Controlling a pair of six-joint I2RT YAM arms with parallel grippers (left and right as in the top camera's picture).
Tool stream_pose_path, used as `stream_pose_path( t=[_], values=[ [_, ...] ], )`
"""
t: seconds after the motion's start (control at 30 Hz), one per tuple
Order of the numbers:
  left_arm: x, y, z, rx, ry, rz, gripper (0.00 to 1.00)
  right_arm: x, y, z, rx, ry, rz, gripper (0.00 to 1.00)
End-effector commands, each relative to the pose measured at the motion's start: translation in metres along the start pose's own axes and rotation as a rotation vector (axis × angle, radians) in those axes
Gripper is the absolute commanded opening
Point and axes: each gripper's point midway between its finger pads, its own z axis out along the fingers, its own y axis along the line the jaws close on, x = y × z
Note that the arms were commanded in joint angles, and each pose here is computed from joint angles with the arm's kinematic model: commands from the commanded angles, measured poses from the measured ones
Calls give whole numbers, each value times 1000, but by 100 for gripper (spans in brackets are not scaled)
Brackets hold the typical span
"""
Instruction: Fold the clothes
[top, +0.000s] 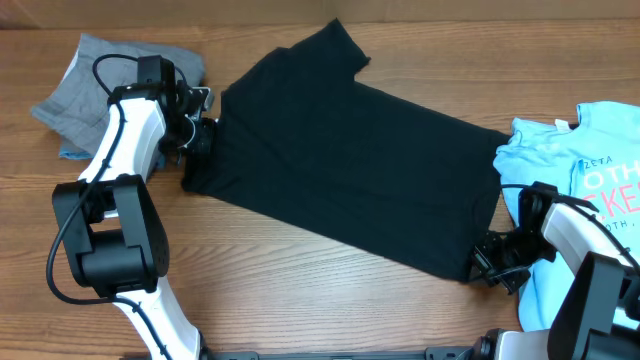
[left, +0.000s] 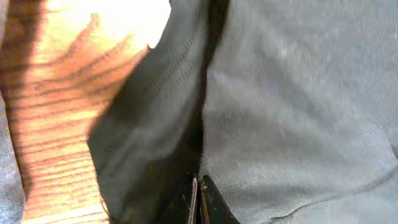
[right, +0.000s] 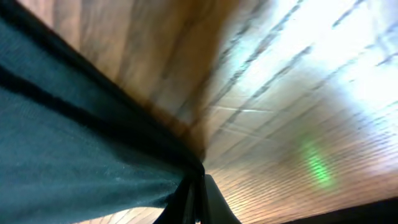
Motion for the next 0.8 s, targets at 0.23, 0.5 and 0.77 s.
stream_pose_path(
  t=[0.23,0.5,0.77],
  values=[
    [-42,8,-5,-26,-158,76,4,-6,-12,0,54,-36,69,4],
    [-30,21,-4,-97,-103,68,58,-8,-12,0,57,-44,68,4],
    [25,6,-1,-21,114,104,40,-9,-11,0,52,-51,66,4]
  ],
)
